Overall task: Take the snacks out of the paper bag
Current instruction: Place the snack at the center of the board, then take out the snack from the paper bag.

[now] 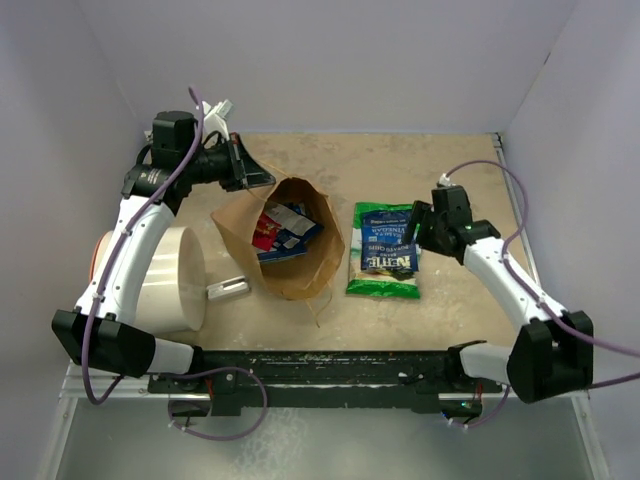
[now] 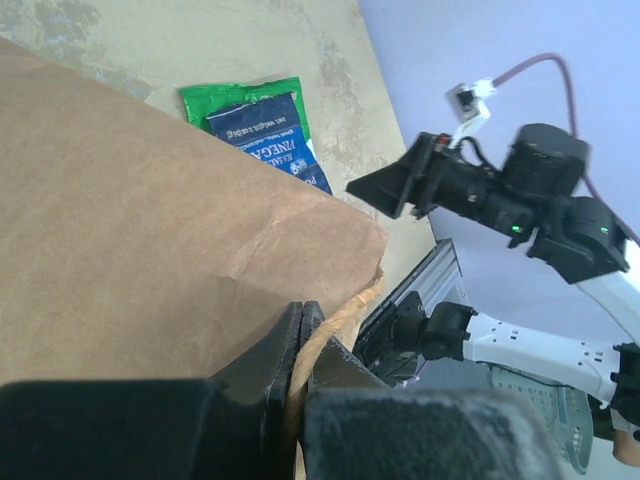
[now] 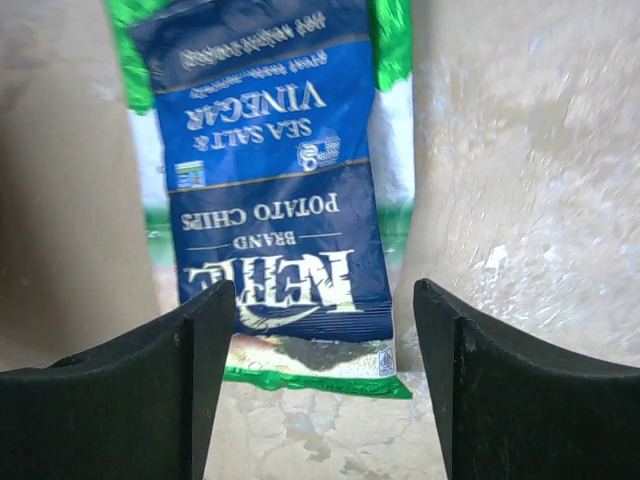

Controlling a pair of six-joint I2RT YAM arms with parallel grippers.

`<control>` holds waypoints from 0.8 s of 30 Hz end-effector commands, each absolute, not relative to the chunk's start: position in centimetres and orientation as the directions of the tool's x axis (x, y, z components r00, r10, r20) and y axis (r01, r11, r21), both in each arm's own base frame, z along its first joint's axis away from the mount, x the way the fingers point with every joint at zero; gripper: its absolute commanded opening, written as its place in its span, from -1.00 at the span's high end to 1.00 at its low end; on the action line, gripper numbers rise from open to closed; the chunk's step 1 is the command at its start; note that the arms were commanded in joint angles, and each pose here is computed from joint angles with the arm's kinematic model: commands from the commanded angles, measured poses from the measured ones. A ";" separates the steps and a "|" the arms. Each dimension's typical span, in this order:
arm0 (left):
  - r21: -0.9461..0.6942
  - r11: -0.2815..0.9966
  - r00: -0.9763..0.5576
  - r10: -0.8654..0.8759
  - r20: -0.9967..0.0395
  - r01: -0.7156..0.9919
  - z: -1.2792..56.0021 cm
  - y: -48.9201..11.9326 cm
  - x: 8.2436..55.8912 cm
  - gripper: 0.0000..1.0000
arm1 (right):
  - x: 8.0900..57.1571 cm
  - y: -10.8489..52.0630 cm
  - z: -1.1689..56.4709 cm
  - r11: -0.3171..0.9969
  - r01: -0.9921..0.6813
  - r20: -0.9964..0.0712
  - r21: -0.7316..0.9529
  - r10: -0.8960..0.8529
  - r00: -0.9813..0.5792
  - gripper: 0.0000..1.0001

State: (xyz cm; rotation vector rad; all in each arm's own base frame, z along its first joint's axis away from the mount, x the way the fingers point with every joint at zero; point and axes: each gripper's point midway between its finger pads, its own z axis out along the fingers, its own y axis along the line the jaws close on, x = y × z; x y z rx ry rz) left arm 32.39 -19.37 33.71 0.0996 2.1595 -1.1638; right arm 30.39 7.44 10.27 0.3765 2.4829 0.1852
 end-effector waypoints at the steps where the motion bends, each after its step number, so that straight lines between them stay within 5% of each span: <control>1: -0.695 0.600 -0.724 -0.262 -0.638 0.395 35.6 -18.9 32.6 1.00 | 30.0 8.0 15.1 0.976 0.058 -0.619 0.211 0.180 -0.765 -0.49; 8: -0.687 0.602 -0.721 -0.252 -0.646 0.406 36.2 -18.9 32.7 1.00 | 31.2 15.0 24.1 0.849 -0.510 -0.878 0.138 -0.133 -0.460 -0.47; 13: -0.686 0.600 -0.719 -0.250 -0.649 0.411 36.3 -19.0 32.8 1.00 | 25.2 24.7 28.8 0.464 -0.862 -0.936 -0.205 -0.350 0.034 -0.46; 17: -0.685 0.598 -0.717 -0.247 -0.652 0.416 36.5 -19.0 32.9 1.00 | 20.3 30.3 29.6 0.140 -0.882 -0.859 -0.449 -0.338 0.384 -0.44; 24: -0.685 0.591 -0.711 -0.249 -0.658 0.426 36.5 -19.1 32.9 1.00 | 21.4 35.1 25.7 -0.118 -0.748 -0.662 -0.653 -0.391 0.640 -0.42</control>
